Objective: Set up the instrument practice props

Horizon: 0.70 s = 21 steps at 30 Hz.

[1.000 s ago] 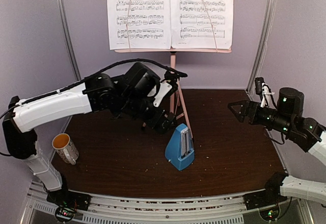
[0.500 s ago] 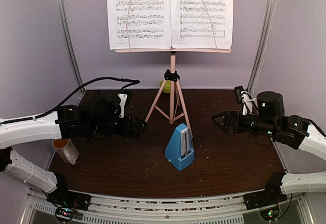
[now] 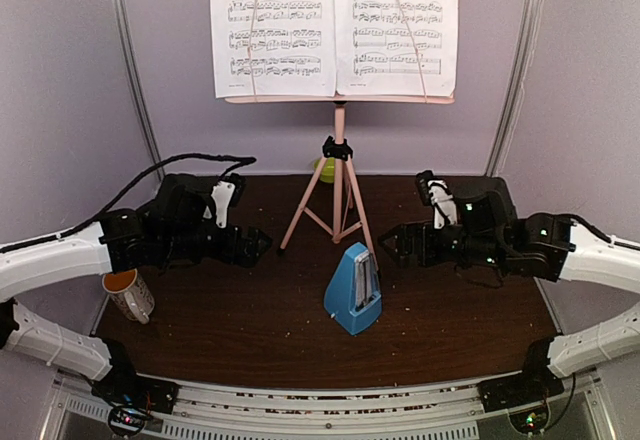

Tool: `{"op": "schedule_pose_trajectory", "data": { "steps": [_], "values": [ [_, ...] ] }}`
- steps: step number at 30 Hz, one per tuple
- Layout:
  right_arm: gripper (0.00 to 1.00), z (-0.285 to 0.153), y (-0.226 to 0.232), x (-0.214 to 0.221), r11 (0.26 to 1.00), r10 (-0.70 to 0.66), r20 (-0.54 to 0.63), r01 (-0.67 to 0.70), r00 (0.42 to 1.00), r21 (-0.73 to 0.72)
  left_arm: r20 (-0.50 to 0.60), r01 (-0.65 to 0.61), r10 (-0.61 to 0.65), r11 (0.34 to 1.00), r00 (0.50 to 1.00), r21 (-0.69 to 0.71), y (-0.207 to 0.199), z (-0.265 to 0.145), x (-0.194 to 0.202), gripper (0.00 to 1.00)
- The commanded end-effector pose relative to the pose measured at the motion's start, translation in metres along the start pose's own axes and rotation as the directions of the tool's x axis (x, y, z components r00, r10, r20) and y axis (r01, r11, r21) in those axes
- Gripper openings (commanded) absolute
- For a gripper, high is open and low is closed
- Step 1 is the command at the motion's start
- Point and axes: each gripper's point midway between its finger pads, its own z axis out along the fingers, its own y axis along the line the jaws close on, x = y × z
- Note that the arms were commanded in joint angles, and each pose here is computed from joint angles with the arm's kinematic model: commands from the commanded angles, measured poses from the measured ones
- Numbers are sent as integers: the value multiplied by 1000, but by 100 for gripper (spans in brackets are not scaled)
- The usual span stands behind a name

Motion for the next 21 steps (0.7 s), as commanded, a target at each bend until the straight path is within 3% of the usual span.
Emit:
{"op": "schedule_pose_trajectory", "data": {
  "steps": [1,14,21],
  "values": [
    [100,12,22,-11,1000,-24,23,24,999,11,28,-38,36,998,999,53,-6,0,5,98],
    [100,66,41,9,975,-141,-86,153,986,162,72,-106,97,986,993,132,-7,-5,36,95],
    [94,80,45,28,981,-130,-127,146,983,124,68,-172,163,972,984,160,-13,0,45,93]
  ]
}}
